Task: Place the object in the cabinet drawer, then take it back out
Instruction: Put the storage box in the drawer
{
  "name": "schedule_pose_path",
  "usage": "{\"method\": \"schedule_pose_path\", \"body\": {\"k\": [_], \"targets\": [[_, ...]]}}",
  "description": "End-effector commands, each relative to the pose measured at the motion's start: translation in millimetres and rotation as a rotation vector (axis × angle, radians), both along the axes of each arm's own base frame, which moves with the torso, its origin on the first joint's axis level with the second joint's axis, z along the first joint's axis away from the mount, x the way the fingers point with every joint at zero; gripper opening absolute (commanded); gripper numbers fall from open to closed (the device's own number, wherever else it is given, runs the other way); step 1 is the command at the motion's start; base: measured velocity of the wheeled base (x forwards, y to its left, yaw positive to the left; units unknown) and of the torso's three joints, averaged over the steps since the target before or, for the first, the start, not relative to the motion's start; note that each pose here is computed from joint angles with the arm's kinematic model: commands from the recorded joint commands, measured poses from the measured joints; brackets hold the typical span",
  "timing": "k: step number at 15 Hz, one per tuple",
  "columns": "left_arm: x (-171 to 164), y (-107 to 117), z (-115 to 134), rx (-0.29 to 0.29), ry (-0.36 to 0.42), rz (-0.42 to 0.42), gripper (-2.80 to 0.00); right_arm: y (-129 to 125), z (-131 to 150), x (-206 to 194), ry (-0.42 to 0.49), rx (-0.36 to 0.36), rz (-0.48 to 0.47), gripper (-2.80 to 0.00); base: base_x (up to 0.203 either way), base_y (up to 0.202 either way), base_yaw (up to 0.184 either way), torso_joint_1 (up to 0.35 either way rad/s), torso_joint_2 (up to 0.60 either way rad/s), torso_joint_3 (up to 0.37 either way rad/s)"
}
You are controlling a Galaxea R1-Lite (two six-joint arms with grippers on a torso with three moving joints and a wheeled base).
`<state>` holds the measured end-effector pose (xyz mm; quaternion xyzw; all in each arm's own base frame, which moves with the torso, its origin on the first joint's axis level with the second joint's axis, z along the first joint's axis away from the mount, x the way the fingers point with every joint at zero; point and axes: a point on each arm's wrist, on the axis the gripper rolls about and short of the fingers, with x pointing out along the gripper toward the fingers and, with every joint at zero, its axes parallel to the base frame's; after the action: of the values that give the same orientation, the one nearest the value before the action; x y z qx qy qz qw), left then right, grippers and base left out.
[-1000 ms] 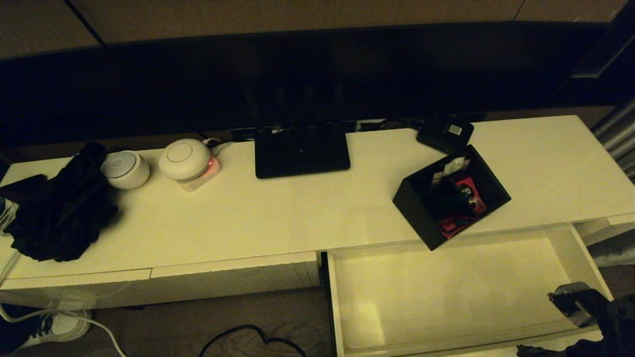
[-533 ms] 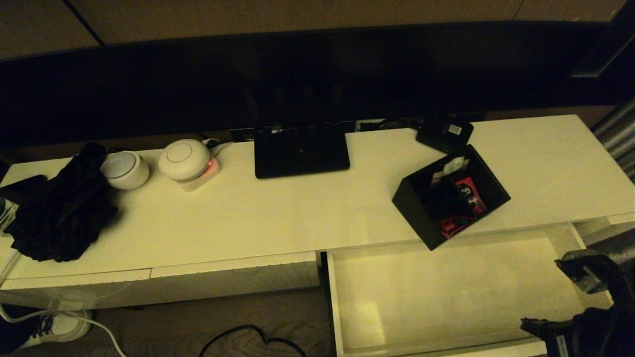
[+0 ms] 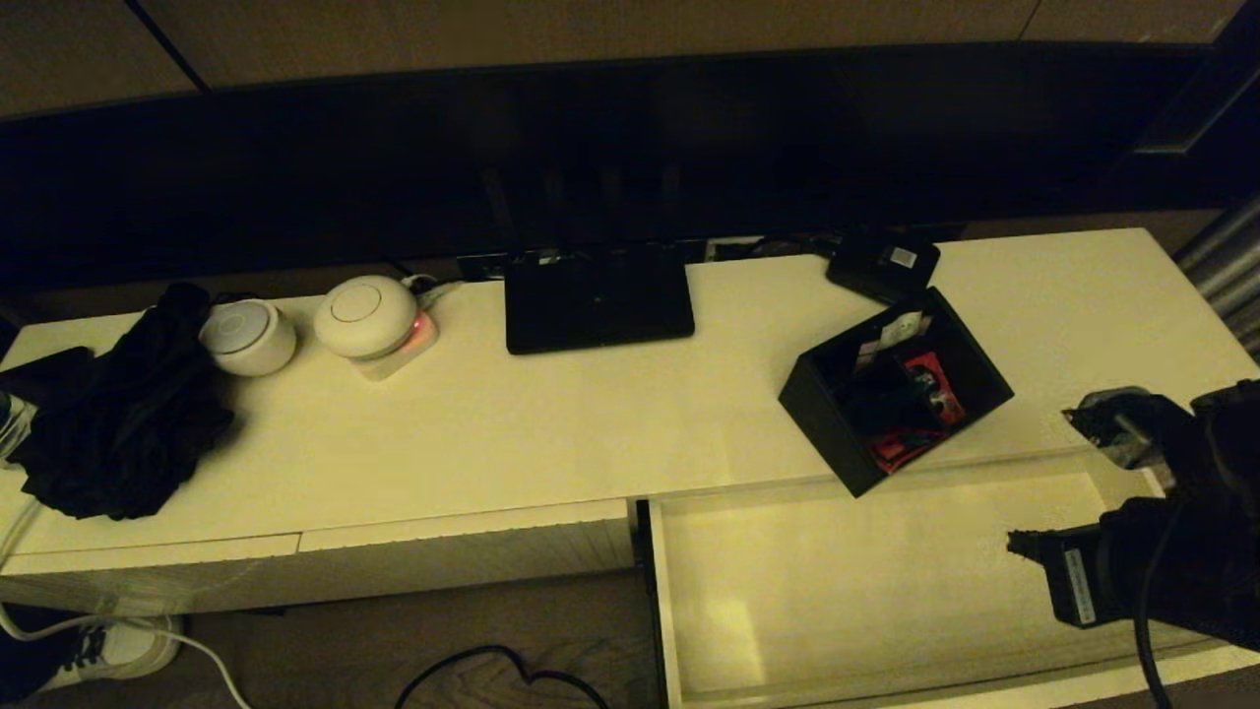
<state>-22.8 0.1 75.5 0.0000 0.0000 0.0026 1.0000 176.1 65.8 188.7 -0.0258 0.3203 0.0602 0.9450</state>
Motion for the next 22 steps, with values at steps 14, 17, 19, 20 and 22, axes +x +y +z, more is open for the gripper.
{"method": "schedule_pose_path", "body": {"k": [14,17,19,20,22], "targets": [[0,0,-1,0.000,0.003,0.001,-2.80,-16,34,-18,-0.084,-0.462,0.313,-2.80,0.000,0.000,0.000,0.000,0.00,0.000],[0,0,-1,0.000,0.003,0.001,-2.80,-9,15,-15,0.009,-0.387,0.380,-2.80,0.000,0.000,0.000,0.000,0.00,0.000],[0,0,-1,0.000,0.003,0.001,-2.80,0,12,-7,0.010,-0.382,0.418,-2.80,0.000,0.000,0.000,0.000,0.00,0.000],[0,0,-1,0.000,0.003,0.001,-2.80,3,15,-1,-0.009,-0.379,0.416,-2.80,0.000,0.000,0.000,0.000,0.00,0.000],[0,0,-1,0.000,0.003,0.001,-2.80,5,23,4,-0.047,-0.386,0.416,-2.80,0.000,0.000,0.000,0.000,0.00,0.000]]}}
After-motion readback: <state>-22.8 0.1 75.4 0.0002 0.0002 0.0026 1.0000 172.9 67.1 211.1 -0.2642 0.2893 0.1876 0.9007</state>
